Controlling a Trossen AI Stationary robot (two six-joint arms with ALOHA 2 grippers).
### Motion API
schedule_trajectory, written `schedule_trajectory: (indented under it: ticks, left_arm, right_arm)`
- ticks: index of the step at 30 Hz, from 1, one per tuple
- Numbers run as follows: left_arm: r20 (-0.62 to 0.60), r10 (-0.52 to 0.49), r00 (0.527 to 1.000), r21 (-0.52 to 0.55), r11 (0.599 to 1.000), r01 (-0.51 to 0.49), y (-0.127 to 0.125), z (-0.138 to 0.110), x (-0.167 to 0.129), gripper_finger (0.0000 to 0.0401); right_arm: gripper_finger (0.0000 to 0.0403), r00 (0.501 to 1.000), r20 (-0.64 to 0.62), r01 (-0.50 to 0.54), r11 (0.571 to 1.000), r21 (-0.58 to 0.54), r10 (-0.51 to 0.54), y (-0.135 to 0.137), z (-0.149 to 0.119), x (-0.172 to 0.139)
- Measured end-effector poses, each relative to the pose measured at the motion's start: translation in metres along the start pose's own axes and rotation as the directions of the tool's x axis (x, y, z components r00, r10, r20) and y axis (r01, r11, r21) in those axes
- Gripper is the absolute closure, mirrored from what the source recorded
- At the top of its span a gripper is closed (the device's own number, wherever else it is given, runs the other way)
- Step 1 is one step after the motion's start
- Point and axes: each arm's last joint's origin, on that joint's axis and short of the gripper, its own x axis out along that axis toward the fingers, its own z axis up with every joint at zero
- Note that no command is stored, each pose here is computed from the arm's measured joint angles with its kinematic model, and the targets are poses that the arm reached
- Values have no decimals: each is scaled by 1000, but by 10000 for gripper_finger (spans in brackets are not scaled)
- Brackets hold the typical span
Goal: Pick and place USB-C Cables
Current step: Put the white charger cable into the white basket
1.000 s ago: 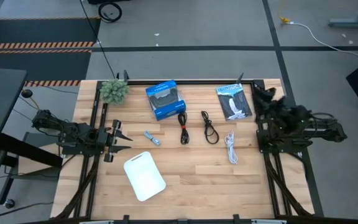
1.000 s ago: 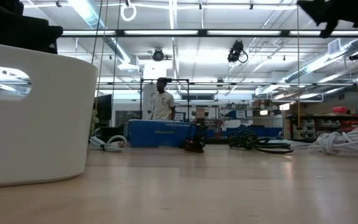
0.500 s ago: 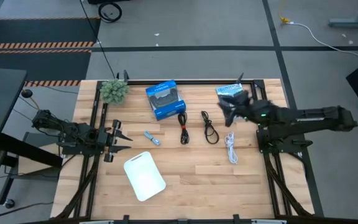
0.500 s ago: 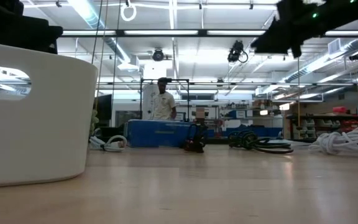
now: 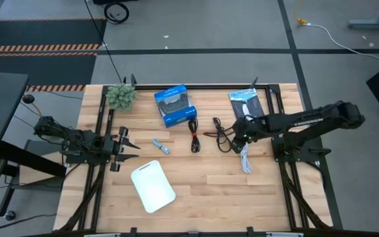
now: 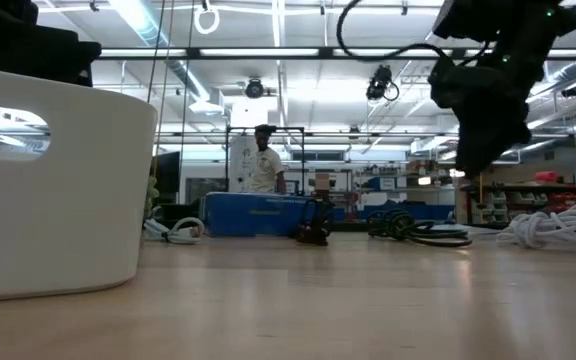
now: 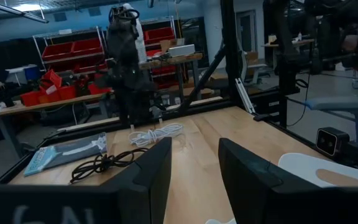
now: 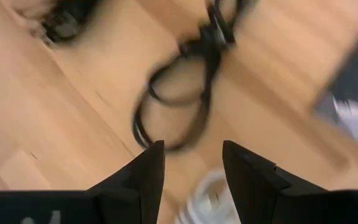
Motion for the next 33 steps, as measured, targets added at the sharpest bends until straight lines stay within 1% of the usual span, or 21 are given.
schedule_trajectory:
  ticks: [3, 8, 13, 18, 22, 27, 33]
  left_arm:
    - [0, 0, 1000, 0, 1000, 0, 0, 0, 0, 259]
    - [0, 0, 1000, 0, 1000, 0, 0, 0, 0, 259]
    - [0, 0, 1000, 0, 1000, 0, 0, 0, 0, 259]
    - [0, 0, 1000, 0, 1000, 0, 0, 0, 0, 259]
    - [0, 0, 1000, 0, 1000, 0, 0, 0, 0, 259]
    - [0, 0, 1000, 0, 1000, 0, 0, 0, 0, 259]
    - [0, 0, 1000, 0, 1000, 0, 0, 0, 0, 259]
  right_arm:
    - [234, 991, -126, 53, 998, 22, -50, 3, -5, 2]
    - [233, 971, -224, 89, 996, 15, -84, 8, -10, 9]
    - [227, 947, -316, 72, 997, 39, -56, 16, -17, 16]
    - [224, 912, -407, 105, 989, 106, -54, 20, -27, 18]
    - [224, 899, -435, 130, 982, 138, -58, 22, -33, 16]
    - [222, 906, -418, 150, 974, 169, -66, 26, -36, 15]
    - [207, 912, -398, 180, 968, 174, -98, 29, -39, 20]
